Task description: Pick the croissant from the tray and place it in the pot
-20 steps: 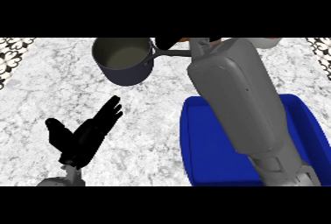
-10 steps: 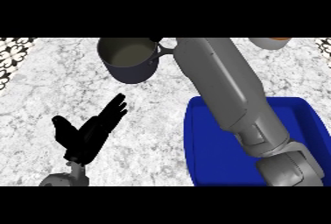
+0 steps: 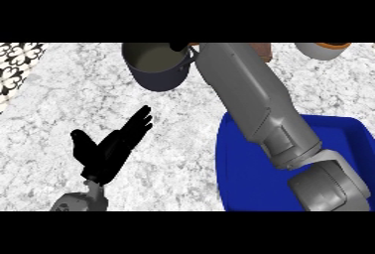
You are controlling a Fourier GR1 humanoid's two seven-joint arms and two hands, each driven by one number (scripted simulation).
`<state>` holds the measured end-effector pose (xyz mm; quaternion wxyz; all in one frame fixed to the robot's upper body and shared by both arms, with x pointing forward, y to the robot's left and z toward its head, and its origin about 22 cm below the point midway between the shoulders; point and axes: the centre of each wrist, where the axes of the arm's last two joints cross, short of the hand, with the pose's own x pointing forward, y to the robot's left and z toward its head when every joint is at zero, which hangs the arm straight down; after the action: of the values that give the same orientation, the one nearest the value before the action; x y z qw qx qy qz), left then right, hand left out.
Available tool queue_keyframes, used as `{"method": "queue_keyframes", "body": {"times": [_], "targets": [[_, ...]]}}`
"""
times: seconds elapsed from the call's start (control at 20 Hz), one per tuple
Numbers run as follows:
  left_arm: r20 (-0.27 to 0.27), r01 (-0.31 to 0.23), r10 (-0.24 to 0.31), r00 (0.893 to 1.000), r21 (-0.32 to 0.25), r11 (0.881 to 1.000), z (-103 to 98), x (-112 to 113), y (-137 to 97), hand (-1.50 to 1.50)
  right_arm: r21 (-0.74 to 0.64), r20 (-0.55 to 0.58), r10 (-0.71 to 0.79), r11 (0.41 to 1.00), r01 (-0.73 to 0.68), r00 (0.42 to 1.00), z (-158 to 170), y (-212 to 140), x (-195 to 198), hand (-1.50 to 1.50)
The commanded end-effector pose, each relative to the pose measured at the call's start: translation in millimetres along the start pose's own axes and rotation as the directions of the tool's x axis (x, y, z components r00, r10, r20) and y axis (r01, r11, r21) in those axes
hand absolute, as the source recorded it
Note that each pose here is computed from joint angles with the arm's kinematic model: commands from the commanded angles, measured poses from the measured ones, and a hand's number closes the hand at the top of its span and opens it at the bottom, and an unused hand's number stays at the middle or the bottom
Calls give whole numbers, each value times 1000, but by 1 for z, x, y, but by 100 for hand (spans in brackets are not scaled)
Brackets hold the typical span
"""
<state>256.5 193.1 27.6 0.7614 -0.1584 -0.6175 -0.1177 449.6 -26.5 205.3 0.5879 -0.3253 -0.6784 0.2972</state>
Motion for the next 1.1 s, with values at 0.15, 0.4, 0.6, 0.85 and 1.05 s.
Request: {"method": "queue_keyframes", "body": {"times": [0.15,0.4,0.6,0.85,1.05], "targets": [[0,16,-16,1000,-37,999,-8,6,-2,0,3,-120,-119,993,120,986,-2,18,-31,150],[22,24,-23,999,-83,996,-11,7,-12,0,-24,-137,-378,925,378,916,-4,12,-39,-150],[9,19,-19,1000,-67,998,-12,8,-10,0,-71,-84,-457,889,453,885,-4,14,-47,-150],[24,18,-17,1000,-49,999,-17,17,-7,0,-135,-18,-515,850,509,857,-7,9,-41,-150],[9,4,-4,1000,-16,1000,-3,-3,-6,0,-211,-18,-450,875,436,893,-2,26,-63,-150]]}}
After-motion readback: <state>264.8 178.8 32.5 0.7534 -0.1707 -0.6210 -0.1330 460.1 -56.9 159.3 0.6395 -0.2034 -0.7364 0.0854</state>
